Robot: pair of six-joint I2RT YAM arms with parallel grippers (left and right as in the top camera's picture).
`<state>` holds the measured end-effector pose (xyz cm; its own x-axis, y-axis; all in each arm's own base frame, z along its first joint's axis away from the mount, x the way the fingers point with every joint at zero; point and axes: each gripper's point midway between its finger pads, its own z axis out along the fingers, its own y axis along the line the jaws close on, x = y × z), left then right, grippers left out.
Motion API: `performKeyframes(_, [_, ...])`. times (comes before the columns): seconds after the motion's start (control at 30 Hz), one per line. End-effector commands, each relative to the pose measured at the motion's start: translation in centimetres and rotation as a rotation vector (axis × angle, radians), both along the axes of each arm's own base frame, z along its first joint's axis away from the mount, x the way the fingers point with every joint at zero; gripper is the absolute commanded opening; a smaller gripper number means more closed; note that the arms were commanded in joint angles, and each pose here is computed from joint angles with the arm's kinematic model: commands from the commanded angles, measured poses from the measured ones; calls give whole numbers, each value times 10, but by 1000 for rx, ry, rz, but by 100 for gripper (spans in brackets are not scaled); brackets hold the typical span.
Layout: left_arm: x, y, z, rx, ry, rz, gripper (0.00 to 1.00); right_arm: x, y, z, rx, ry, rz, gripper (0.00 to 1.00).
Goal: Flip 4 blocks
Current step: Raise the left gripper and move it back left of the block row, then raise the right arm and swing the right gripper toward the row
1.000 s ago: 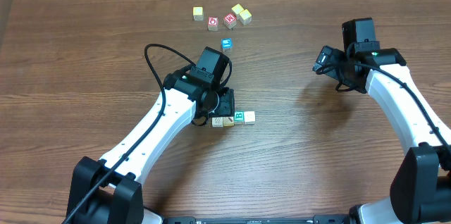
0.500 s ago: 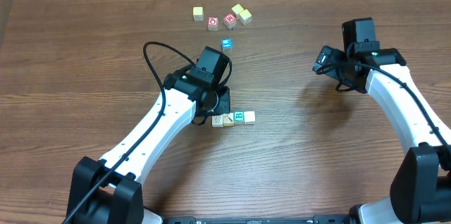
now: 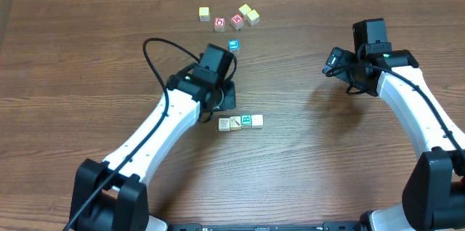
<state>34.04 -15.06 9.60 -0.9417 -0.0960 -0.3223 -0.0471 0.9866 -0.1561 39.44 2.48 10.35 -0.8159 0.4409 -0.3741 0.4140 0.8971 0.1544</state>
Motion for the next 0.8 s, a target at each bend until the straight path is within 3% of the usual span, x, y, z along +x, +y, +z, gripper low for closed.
performKeyframes(0.0, [18, 26, -7, 17, 5, 83, 4, 5, -1, 10, -1, -30, 1, 100])
performKeyframes(0.3, [32, 45, -8, -47, 3, 146, 4, 5, -1, 10, -1, -30, 1, 100])
performKeyframes(0.77, [1, 46, -18, -15, 126, 128, 4, 5, -1, 10, -1, -30, 1, 100])
